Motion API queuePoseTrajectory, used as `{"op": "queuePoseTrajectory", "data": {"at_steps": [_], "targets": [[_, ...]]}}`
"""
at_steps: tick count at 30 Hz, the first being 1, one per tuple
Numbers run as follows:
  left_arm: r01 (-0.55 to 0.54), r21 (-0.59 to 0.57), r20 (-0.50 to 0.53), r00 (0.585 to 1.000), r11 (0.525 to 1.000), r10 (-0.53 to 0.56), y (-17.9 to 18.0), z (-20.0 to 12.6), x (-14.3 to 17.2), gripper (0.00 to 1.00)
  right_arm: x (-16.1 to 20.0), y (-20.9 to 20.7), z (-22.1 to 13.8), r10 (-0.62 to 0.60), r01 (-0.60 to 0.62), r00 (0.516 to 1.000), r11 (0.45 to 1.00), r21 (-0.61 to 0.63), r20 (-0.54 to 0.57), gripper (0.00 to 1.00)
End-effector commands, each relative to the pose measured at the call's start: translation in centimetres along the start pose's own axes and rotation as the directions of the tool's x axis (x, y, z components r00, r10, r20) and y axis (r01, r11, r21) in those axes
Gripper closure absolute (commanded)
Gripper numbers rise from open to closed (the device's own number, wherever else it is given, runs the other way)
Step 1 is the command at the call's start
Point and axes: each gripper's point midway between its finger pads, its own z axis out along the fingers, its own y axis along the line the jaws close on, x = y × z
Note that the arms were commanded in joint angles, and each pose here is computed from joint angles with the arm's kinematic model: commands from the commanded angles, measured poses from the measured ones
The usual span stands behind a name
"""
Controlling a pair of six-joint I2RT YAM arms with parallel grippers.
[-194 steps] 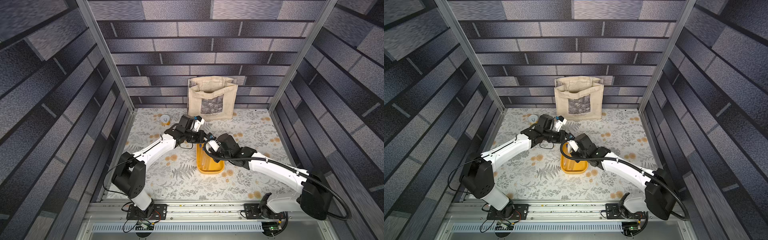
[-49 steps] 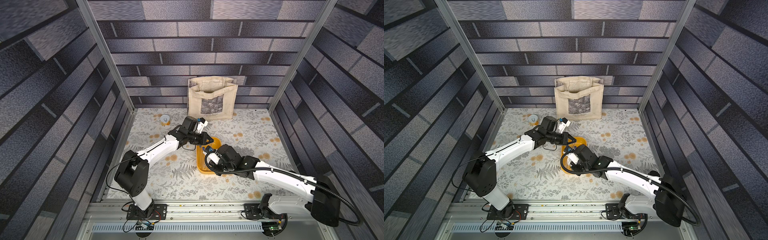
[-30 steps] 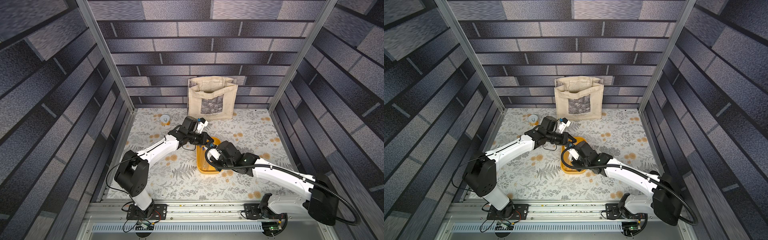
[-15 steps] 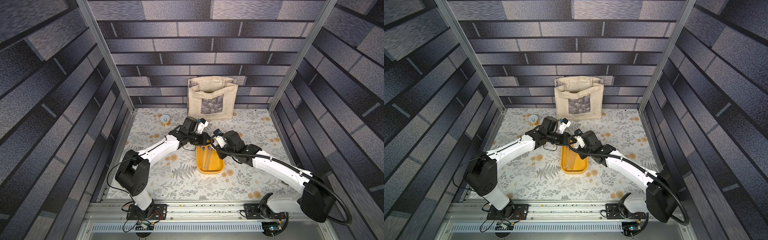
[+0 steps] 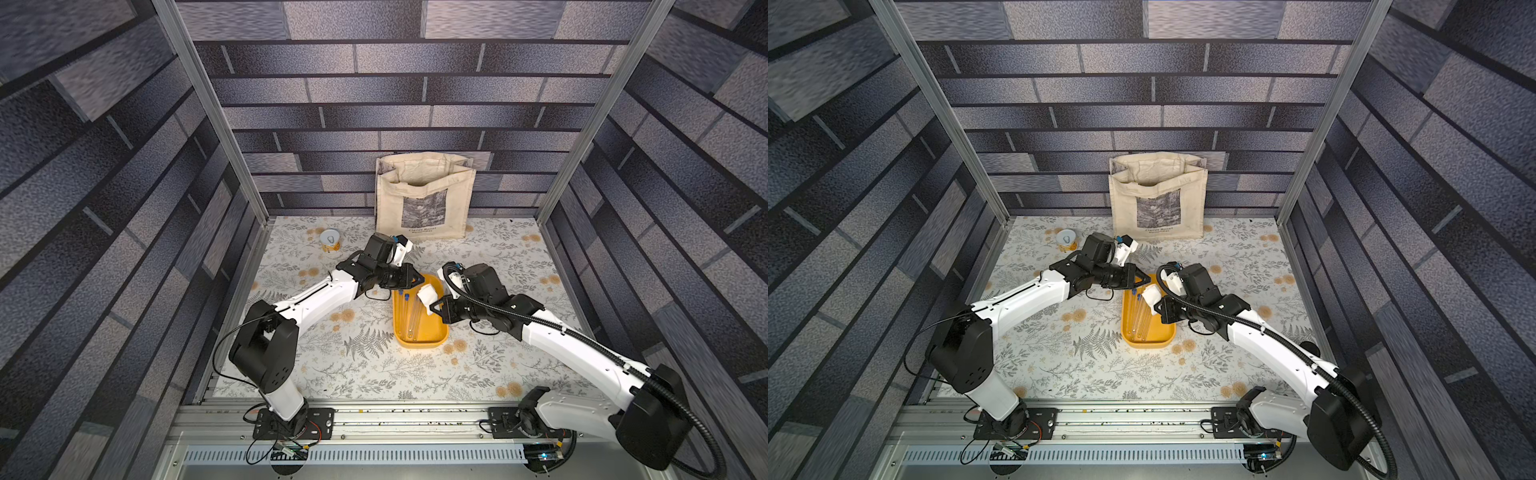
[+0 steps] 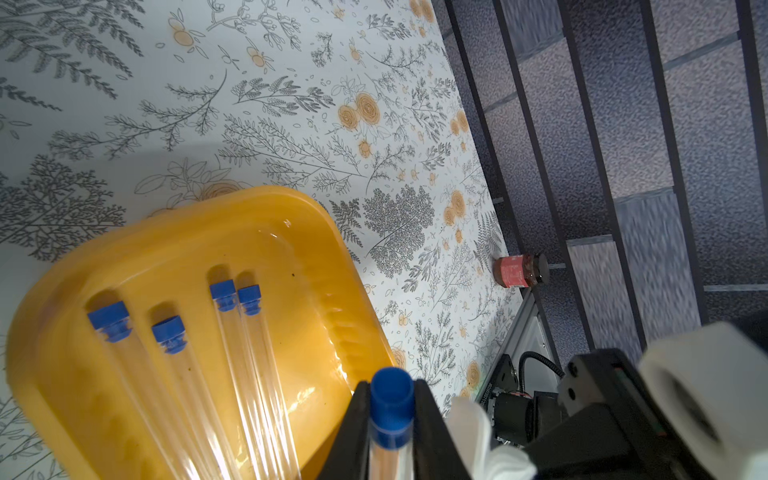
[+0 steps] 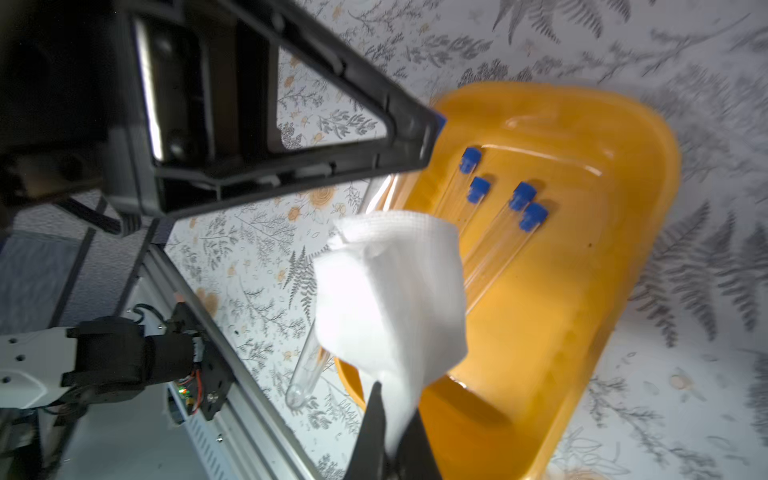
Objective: Wipe the exteriors of test tubes
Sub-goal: Wipe the dirt from the test tube.
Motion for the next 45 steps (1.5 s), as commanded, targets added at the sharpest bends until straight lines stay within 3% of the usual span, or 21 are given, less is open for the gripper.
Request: {"op": "queuePoseTrajectory", "data": {"at_steps": [1, 11, 26, 45], "targets": [[-0.017, -0.026, 0.054, 0.998, 1.000, 0.019, -0.2, -1.5, -1.0, 0.81, 2.5, 1.6, 0.0, 0.165, -0.175, 0.981, 0.979, -0.108, -0.099, 1.00], [-0.023, -0.038, 0.113, 0.993, 0.999, 0.027, -0.6, -2.0, -2.1, 0.81, 3.0, 2.0, 1.2, 0.266, -0.287, 0.950, 0.950, -0.120, -0.167, 1.00], [-0.044, 0.007, 0.051, 0.998, 0.999, 0.043, -1.5, -0.8, -0.7, 0.81, -2.4, 2.0, 2.4, 0.188, -0.194, 0.980, 0.978, -0.083, -0.072, 1.00], [-0.039, 0.027, 0.024, 0.999, 0.999, 0.038, -1.6, -0.3, -0.1, 0.81, -6.5, -1.2, 1.4, 0.199, -0.199, 0.979, 0.980, 0.002, 0.041, 1.00]]}}
